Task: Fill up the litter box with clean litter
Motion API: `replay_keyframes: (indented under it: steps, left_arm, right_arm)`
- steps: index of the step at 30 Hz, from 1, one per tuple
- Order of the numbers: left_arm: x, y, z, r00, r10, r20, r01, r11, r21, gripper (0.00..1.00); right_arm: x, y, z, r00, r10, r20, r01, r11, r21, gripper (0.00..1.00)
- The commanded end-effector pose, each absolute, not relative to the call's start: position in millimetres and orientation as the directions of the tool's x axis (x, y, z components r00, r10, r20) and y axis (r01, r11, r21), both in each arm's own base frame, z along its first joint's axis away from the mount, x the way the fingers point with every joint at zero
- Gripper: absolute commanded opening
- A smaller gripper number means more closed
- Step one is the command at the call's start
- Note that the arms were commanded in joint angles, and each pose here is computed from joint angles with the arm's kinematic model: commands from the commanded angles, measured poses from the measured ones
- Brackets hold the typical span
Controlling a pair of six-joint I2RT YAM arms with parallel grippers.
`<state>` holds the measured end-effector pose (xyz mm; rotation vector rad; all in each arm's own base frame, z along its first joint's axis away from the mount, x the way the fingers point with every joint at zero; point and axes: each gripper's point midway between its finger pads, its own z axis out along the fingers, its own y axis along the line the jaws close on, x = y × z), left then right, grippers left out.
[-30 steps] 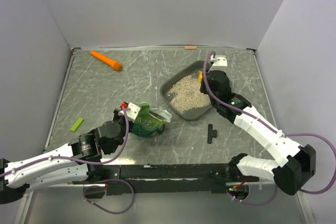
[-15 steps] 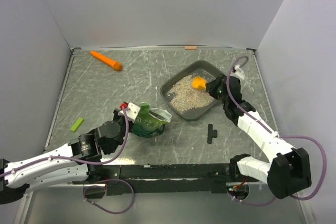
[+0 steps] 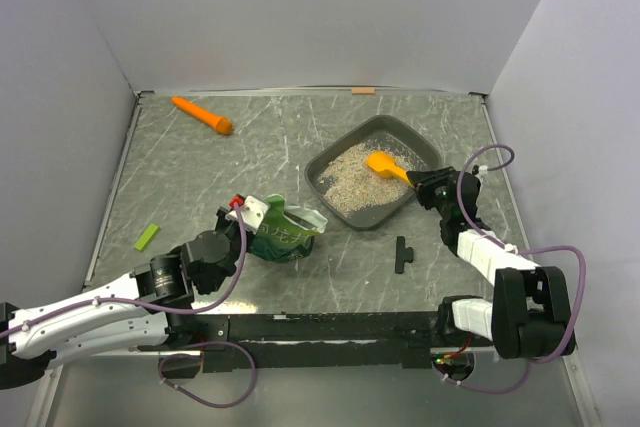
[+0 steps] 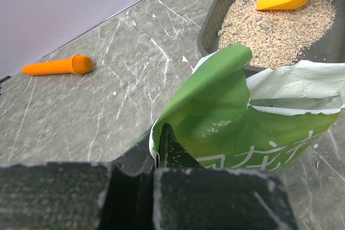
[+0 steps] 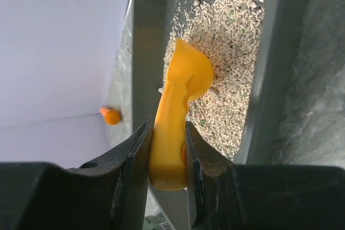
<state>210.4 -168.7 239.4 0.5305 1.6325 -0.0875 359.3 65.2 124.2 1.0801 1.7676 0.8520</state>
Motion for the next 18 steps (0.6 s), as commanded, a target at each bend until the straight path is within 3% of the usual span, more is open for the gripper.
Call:
replay_keyframes:
  steps: [1, 2, 8, 18]
  left_arm:
    - [216.2, -158.4, 243.8, -0.035, 0.283, -0.958, 0.326, 0.91, 0.257, 0.01]
    - [216.7, -158.2, 243.2, -0.037, 0.286, -0.958, 0.323, 0.91, 0.259, 0.01]
    - [217.4, -158.0, 242.3, -0.039, 0.29, -0.956, 0.318, 0.911, 0.263, 0.01]
    - [217.4, -157.0, 243.4, -0.041, 0.286, -0.957, 0.316, 0.913, 0.259, 0.01]
  right_arm:
    - [366.6, 60.0, 138.9, -0.224, 0.947, -0.231, 0.249, 0.284, 0.926, 0.1]
    - [365.9, 55.5, 136.3, -0.222, 0.95, -0.22, 0.257, 0.275, 0.927, 0.2]
    - [361.0, 46.9, 135.5, -0.219, 0.95, -0.222, 0.278, 0.279, 0.919, 0.43]
    - [345.0, 31.1, 133.5, -0.242, 0.914, -0.325, 0.367, 0.396, 0.842, 0.6]
